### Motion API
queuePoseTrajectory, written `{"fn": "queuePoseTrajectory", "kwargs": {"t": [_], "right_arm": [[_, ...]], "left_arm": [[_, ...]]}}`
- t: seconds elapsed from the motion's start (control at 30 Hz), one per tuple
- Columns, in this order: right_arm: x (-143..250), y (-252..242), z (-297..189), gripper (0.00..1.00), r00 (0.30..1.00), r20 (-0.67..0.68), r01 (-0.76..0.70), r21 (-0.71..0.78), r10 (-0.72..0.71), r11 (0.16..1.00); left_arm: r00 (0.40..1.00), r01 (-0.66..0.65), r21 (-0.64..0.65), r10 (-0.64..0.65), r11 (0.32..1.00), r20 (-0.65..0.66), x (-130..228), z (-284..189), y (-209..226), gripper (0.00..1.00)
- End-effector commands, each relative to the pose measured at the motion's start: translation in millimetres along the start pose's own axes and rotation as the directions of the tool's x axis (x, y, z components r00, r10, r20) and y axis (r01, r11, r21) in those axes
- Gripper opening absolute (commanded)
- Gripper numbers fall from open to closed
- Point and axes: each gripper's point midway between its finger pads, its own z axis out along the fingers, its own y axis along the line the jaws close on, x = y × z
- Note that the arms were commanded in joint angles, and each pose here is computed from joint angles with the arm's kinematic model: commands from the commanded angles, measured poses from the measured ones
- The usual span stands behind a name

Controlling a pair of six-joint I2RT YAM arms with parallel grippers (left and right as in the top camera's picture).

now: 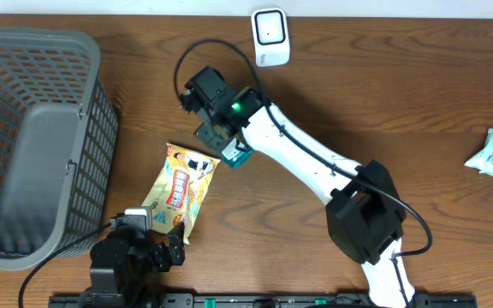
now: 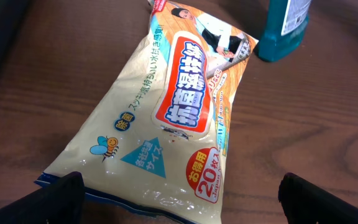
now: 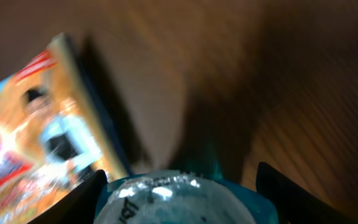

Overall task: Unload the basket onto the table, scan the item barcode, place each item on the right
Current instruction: 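Lift the bottle and hold it under the white scanner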

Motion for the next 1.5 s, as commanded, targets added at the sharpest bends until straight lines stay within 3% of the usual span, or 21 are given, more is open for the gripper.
{"fn": "queuePoseTrajectory", "kwargs": {"t": [0.0,0.37,0.63,0.87,1.03,1.47], "right_arm": [[-14,-30,-12,0.26,0.975,0.068,-0.215,0.084,0.210,0.973],[-45,-36,-18,0.29,0.955,0.195,-0.242,0.070,0.225,0.968],[-57,-37,-21,0.26,0.925,0.248,-0.309,0.046,0.288,0.950],[-75,-40,-25,0.32,0.896,0.322,-0.330,0.023,0.306,0.944],[-79,-52,-24,0.30,0.883,0.358,-0.352,0.078,0.304,0.933],[-83,-51,12,0.35,0.869,0.375,-0.374,0.075,0.321,0.924]], "left_arm": [[1.000,0.004,-0.015,-0.004,1.000,-0.029,8,1,3,0.99],[1.000,0.004,-0.015,-0.004,1.000,-0.029,8,1,3,0.99],[1.000,0.004,-0.015,-0.004,1.000,-0.029,8,1,3,0.99],[1.000,0.004,-0.015,-0.004,1.000,-0.029,8,1,3,0.99],[1.000,0.003,-0.015,-0.004,1.000,-0.029,8,1,3,0.99],[1.000,0.003,-0.015,-0.004,1.000,-0.029,8,1,3,0.99]]}}
